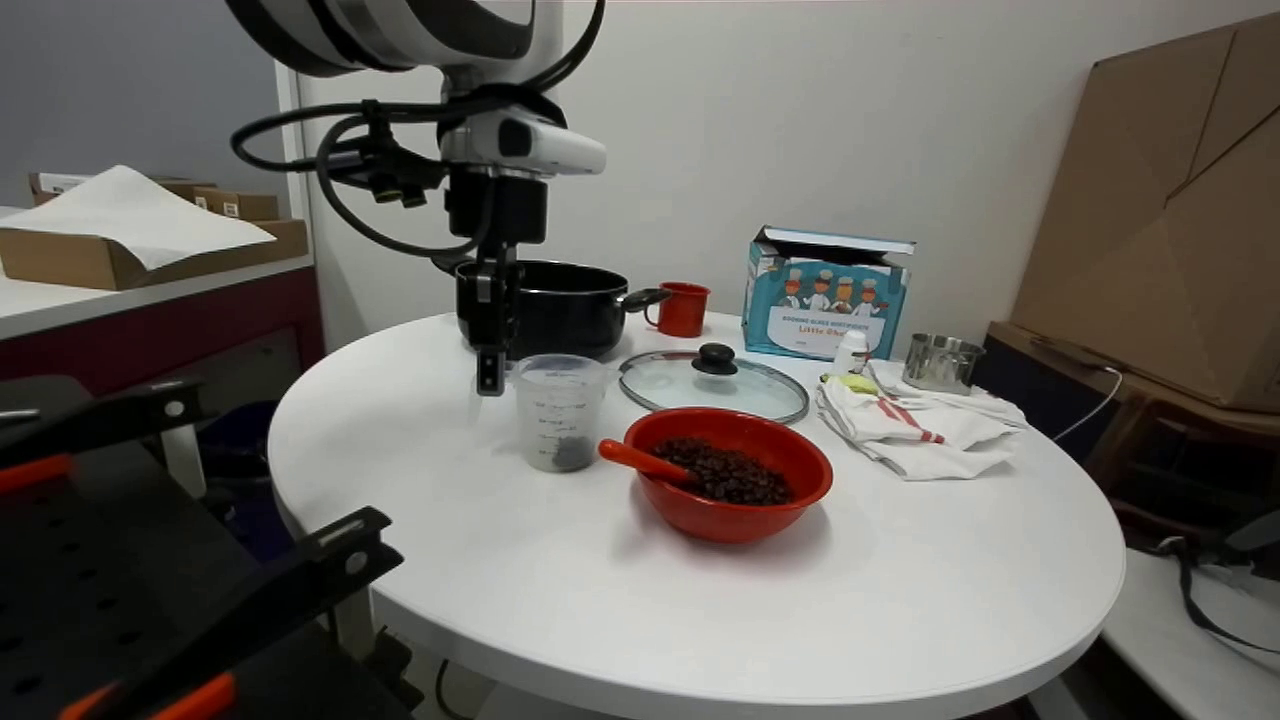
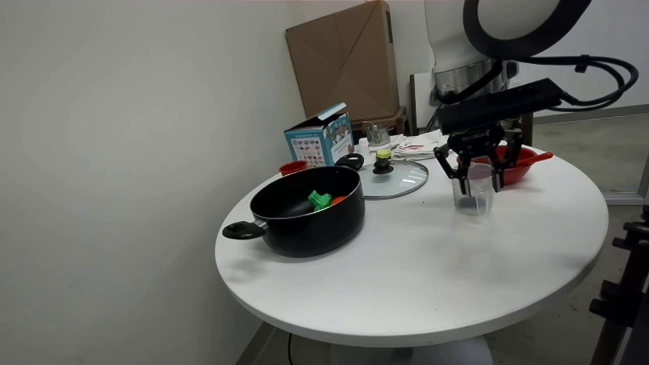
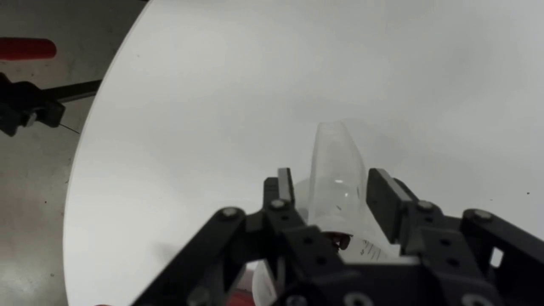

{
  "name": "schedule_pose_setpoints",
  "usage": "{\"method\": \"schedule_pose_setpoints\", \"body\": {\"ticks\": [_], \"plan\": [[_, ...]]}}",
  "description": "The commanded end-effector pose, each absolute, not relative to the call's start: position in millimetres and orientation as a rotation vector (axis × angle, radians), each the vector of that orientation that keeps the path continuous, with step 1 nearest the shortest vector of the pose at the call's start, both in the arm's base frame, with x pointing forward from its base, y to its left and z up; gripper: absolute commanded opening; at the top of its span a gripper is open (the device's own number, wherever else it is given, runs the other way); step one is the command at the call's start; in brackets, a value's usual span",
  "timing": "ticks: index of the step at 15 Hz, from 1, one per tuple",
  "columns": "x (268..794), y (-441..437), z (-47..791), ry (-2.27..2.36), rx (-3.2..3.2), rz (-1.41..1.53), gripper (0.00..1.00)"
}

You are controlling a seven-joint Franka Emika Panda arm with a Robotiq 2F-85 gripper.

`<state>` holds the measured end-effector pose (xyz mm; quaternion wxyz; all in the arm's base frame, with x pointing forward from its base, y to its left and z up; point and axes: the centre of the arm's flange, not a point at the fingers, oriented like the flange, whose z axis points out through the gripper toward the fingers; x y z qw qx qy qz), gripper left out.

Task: Pour some contents from the clear jar into the orange bowl

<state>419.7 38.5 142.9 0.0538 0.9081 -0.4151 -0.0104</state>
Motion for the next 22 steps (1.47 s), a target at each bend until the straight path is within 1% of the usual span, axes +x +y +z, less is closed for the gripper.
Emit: {"method": "schedule_pose_setpoints", "body": {"ticks": [1, 3, 4, 11, 18, 19, 22], "plan": [[423, 41, 142, -1.285, 2.745, 0.020, 0.81], [424, 41, 150, -1.298, 2.757, 0.026, 0.95], [425, 41, 155, -1.300, 2.767, 0.028, 1.00], [431, 36, 219, -1.234, 2.892, 0.054, 1.00], [429, 26, 311, -1.028, 3.223, -0.093, 1.00], [436, 56, 283, -1.073, 3.140, -0.043, 1.00], [433, 49, 312, -1.039, 3.212, -0.046, 1.00]]}}
